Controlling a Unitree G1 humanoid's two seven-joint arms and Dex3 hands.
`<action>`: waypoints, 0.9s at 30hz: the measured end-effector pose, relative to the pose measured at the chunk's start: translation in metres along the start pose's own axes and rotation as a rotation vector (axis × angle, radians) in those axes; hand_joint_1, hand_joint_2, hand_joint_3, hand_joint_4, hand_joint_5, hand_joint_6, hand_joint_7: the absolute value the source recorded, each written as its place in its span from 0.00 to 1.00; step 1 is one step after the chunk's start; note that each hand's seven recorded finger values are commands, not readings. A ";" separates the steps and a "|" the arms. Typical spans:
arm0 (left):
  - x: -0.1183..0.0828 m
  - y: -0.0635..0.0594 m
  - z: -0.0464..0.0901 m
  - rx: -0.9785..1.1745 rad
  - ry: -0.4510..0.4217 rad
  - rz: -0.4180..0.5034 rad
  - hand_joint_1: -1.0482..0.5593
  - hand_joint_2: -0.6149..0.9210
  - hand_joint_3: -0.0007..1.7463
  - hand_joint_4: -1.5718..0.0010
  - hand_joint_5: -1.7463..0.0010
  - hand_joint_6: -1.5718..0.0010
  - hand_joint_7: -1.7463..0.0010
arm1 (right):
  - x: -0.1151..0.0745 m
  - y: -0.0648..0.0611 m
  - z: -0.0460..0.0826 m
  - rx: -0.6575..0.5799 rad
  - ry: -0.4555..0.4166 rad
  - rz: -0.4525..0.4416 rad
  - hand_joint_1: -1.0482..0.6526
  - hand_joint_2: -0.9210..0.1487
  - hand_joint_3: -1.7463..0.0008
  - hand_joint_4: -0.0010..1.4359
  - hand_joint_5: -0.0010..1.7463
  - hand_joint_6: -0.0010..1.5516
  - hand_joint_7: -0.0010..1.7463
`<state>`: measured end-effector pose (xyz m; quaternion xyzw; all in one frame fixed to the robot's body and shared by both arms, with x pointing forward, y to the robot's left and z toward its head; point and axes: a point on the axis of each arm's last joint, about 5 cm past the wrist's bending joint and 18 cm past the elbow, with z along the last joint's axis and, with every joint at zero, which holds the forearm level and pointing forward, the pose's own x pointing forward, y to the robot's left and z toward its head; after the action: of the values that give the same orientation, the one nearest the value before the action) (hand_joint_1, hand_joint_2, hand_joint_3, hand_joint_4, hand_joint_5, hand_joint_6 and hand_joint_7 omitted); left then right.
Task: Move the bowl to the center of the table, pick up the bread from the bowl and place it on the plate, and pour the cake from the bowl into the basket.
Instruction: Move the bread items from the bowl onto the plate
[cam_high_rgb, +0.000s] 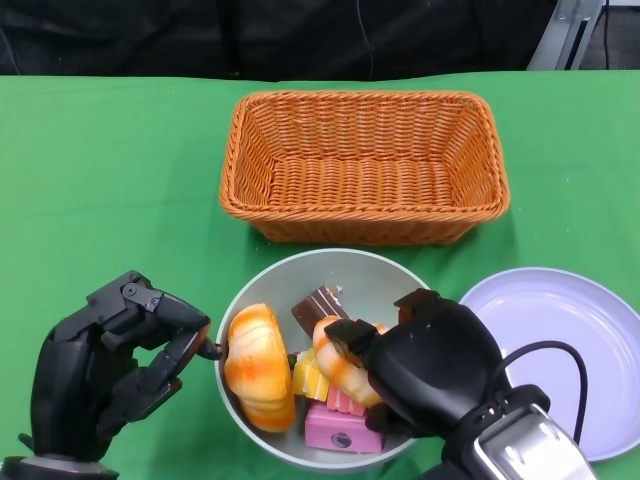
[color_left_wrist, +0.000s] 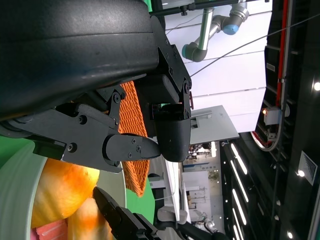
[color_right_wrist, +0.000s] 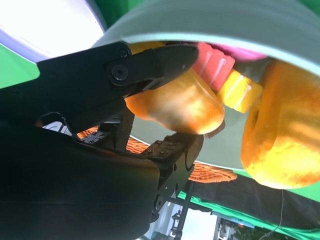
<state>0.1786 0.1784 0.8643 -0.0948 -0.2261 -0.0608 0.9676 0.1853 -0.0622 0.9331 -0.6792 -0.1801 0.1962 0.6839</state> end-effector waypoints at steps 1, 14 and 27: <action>0.000 0.000 0.000 0.000 0.000 0.000 0.55 0.99 0.20 0.50 0.21 0.47 0.33 | 0.000 0.000 -0.001 0.007 -0.006 -0.001 0.47 0.00 0.99 0.48 0.63 0.50 0.03; -0.002 0.001 -0.004 -0.005 0.011 0.001 0.55 1.00 0.19 0.49 0.21 0.46 0.35 | 0.002 0.003 -0.003 0.047 -0.042 -0.036 0.46 0.00 1.00 0.56 0.51 0.58 0.01; -0.003 0.001 -0.006 -0.017 0.009 -0.007 0.54 1.00 0.17 0.51 0.20 0.47 0.35 | 0.004 0.010 -0.012 0.226 -0.088 -0.152 0.47 0.00 0.97 0.51 0.79 0.73 0.04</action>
<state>0.1784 0.1786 0.8573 -0.1019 -0.2214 -0.0666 0.9676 0.1946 -0.0702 0.9227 -0.5728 -0.2377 0.1923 0.7605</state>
